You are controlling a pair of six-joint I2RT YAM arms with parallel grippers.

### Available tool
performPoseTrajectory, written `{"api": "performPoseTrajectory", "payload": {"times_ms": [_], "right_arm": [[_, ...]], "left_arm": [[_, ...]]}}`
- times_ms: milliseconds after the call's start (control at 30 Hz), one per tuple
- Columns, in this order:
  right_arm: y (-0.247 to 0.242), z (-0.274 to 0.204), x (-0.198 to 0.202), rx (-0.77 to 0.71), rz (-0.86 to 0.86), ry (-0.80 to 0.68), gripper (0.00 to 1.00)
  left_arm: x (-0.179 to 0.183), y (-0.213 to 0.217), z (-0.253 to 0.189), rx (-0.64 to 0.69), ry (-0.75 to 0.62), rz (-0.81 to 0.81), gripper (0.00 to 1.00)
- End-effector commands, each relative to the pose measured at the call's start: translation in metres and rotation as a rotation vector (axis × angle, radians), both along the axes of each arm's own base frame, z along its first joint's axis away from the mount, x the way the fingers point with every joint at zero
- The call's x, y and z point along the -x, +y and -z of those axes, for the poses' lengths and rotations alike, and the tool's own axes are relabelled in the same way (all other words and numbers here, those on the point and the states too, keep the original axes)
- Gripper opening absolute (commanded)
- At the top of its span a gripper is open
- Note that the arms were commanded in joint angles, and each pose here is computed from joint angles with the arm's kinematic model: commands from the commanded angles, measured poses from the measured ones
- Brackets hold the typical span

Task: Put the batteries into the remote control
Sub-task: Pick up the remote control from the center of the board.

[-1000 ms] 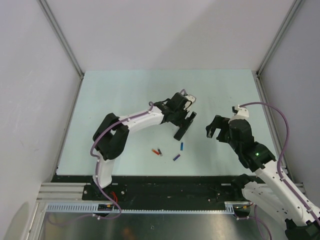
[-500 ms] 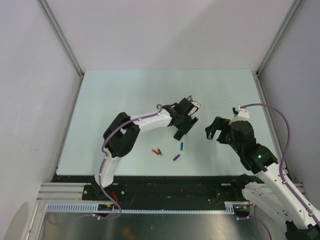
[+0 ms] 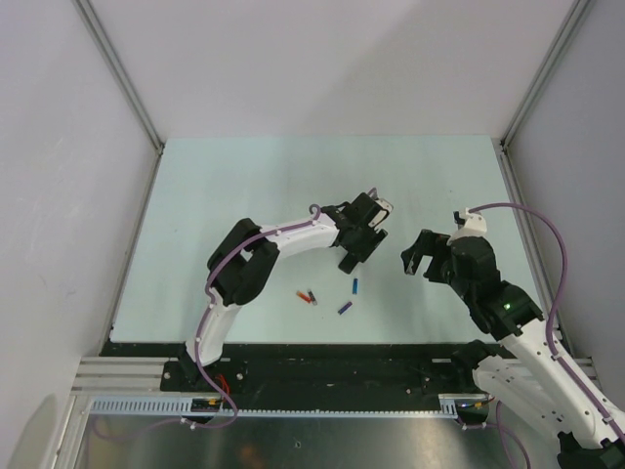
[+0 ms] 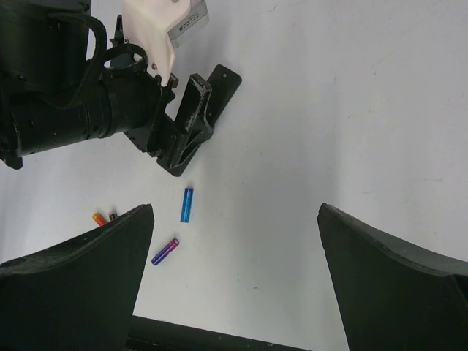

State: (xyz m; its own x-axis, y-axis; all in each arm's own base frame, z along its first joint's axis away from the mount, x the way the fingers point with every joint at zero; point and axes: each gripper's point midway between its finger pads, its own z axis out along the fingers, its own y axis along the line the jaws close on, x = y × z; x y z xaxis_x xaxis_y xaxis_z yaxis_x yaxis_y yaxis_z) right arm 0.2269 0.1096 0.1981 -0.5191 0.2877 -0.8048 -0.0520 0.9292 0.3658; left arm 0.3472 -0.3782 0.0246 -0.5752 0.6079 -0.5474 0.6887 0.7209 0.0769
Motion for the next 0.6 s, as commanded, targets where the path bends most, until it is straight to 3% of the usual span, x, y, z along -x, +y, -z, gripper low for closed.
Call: {"api": "performPoseTrajectory", "payload": {"times_ms": [0,567], "right_arm": [[0.001,-0.019,-0.002,-0.019,0.0,-0.039,1.0],[0.0,-0.019,0.003,-0.034,0.003,-0.033,1.0]], "left_arm": [[-0.005,-0.009,-0.008,0.015,-0.021,0.029,0.78],[0.004,-0.009,0.003,0.011,0.017,0.057,0.64]]}}
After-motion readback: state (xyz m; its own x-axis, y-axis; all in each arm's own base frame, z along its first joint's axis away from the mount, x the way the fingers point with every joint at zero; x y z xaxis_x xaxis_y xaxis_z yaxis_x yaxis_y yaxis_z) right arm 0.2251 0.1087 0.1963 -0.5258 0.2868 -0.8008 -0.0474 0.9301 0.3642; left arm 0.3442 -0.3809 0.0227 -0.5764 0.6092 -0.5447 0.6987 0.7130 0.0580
